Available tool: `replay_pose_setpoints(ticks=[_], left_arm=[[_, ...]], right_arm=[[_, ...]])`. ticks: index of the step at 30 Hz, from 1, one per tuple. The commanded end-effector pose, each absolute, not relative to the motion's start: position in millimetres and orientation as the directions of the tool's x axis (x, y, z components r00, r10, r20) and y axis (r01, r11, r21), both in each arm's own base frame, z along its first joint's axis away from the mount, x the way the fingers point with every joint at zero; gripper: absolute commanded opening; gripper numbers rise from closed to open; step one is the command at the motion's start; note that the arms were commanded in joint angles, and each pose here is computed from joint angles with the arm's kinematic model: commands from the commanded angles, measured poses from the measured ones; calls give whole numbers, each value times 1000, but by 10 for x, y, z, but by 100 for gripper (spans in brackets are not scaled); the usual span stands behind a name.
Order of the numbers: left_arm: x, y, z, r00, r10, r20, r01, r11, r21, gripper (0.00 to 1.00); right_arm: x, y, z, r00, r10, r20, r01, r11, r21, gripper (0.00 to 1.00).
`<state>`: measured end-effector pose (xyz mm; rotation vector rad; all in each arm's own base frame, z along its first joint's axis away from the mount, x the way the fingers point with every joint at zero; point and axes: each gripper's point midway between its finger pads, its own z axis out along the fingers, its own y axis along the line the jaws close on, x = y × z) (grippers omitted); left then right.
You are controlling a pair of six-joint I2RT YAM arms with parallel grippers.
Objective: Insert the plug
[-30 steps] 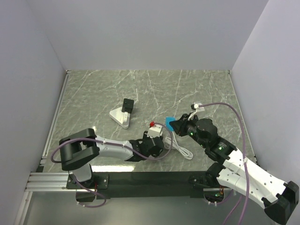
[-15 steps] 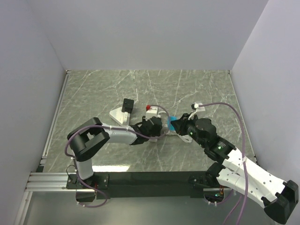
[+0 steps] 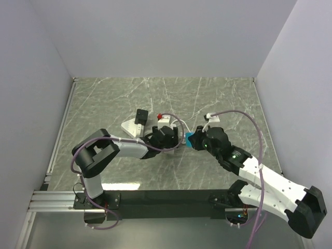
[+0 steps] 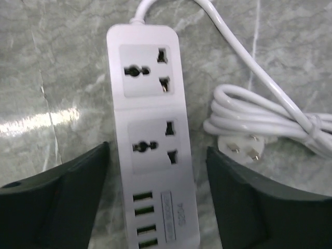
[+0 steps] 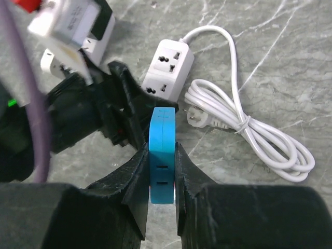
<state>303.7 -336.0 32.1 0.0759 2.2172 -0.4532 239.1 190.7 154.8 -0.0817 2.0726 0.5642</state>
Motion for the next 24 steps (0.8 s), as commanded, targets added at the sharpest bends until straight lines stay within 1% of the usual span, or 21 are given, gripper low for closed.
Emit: replay_pose_setpoints(ticks=[1,4,5,7,10,14,15,21,24], left_arm=[[2841,-3360,349,-664,-88,-743,259,905,-338,83],[2793,-3356,449,-654,-94,-751,287,887,-361,93],[2755,-3330,472,-653,-93,-751,296,882,-367,93],[2736,-3285,524,-641,-108,-760,297,878,-376,90],[2740,-3127,626,-615,-133,-777,287,880,-378,89],[2762,-2970,733,-590,-168,-789,288,870,-401,81],[2752,-2934,705,-596,-163,-787,292,868,-401,81],[2756,-2900,779,-580,-186,-793,326,839,-435,77],[2781,-2916,725,-595,-180,-783,335,830,-446,75]], right_arm=[[2557,1984,1875,-502,208,-840,-269,885,380,0],[2606,2027,1899,-512,206,-834,-258,889,377,0],[2617,2031,1901,-517,205,-831,-251,892,377,0],[2668,2067,1913,-526,206,-825,-237,897,375,0],[2698,2177,1880,-551,193,-812,-236,897,373,0],[2739,2339,1820,-571,164,-805,-224,912,345,0],[2764,2378,1863,-567,171,-806,-217,913,346,0],[2846,2483,1678,-611,156,-776,-167,933,319,0],[2887,2549,1583,-636,149,-757,-141,942,304,0]])
